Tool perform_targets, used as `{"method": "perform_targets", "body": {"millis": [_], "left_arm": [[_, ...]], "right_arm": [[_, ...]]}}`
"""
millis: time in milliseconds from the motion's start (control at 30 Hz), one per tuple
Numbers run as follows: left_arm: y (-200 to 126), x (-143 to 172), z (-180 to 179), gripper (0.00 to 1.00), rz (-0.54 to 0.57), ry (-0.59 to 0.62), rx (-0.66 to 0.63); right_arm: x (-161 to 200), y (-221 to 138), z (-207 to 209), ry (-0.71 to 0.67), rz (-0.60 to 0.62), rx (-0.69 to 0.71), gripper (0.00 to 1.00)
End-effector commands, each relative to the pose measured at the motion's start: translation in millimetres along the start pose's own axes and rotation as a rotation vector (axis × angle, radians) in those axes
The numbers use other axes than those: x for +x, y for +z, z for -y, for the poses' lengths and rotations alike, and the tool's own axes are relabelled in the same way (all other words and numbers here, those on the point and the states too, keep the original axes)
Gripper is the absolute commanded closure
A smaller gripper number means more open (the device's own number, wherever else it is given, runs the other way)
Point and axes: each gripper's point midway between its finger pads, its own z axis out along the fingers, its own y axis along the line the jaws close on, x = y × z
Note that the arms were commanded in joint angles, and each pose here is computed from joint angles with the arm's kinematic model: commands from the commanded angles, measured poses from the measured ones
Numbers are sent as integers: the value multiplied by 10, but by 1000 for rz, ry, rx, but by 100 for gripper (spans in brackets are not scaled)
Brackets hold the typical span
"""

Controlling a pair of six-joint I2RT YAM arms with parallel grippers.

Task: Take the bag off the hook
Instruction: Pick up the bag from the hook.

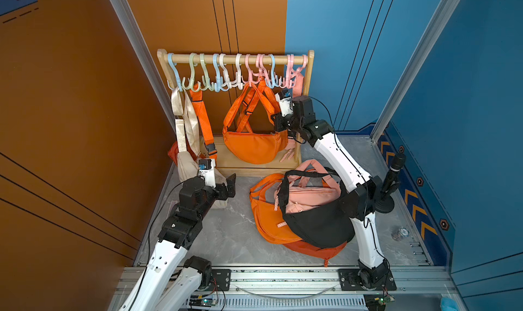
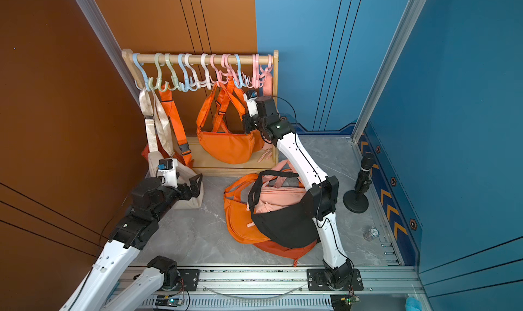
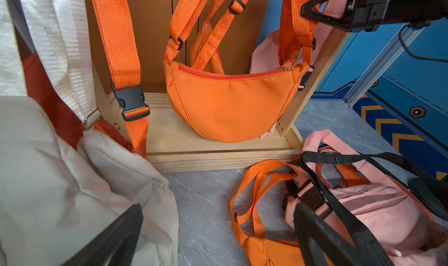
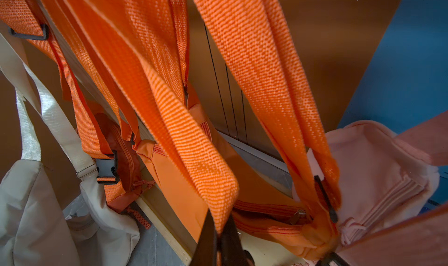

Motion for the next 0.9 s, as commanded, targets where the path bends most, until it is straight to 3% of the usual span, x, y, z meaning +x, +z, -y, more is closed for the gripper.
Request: {"method": "perform_targets", "body": {"millis": [0, 67, 300, 867], "left_arm": [[20, -426, 78, 2, 116, -13, 32], [113, -504, 74, 0, 124, 1, 24], [425, -820, 73, 8, 154, 68, -18], [1179, -1670, 178, 6, 199, 303, -87]], "right_arm": [[-171, -102, -23, 14, 53, -24, 100], [-163, -100, -20, 18, 50, -32, 100], [-150, -117, -34, 50, 39, -69, 100], [-64, -188, -44, 87, 6, -115, 100]]}}
